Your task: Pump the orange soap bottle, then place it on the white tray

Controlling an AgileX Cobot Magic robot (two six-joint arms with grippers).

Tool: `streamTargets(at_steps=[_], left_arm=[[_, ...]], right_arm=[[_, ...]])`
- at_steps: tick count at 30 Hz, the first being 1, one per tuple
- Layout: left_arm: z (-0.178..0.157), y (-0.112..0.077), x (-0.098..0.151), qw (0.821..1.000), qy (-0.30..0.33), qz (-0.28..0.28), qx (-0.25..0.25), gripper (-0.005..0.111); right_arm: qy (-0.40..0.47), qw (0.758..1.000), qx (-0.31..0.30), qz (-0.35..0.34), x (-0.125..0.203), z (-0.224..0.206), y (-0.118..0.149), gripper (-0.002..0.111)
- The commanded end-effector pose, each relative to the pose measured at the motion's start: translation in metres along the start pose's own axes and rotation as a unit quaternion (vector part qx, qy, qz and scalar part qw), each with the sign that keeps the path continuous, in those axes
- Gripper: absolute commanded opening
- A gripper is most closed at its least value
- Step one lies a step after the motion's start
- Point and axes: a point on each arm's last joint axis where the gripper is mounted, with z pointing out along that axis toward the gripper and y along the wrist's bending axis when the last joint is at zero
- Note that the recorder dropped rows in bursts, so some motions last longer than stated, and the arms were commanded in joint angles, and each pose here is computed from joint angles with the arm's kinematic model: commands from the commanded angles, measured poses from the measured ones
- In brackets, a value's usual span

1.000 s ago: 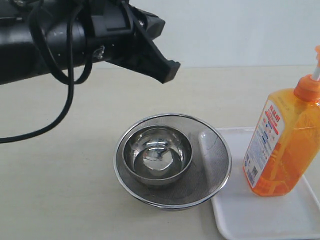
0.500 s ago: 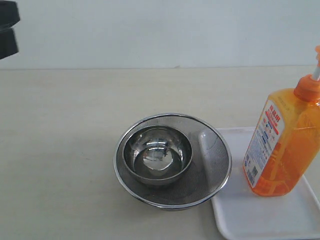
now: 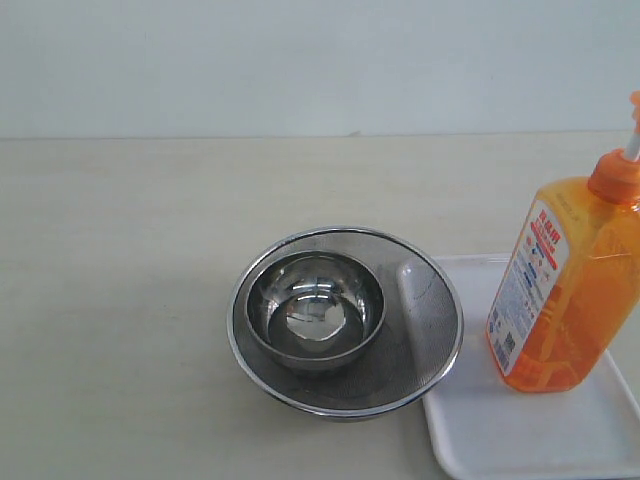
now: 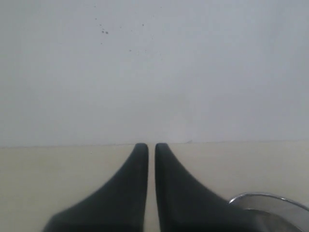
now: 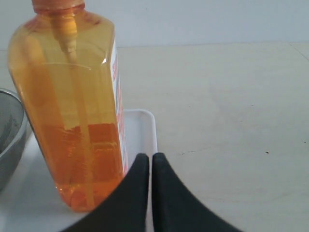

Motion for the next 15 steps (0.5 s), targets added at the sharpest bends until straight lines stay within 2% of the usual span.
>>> streamTargets(at_steps=[1,7,9,15], left_arm=[[-0.016,0.004,0.016,0.999,-0.031,-0.022,-0.004,0.005],[-0.027,0.008,0.034,0.998,-0.055,-0.035,-0.002,0.005],[-0.028,0.009,0.039,0.997,-0.053,-0.054,-0.005,0.005],[-0.027,0.01,0.045,0.998,-0.044,-0.052,-0.008,0.005]], right_arm=[[-0.003,1.0,0.001,-0.002,0.001,0.0,0.0,0.0],[-0.003,1.0,0.001,-0.002,0.001,0.0,0.0,0.0],[-0.003,1.0,0.001,-0.002,0.001,0.0,0.0,0.0],[-0.003,1.0,0.001,-0.002,0.001,0.0,0.0,0.0]])
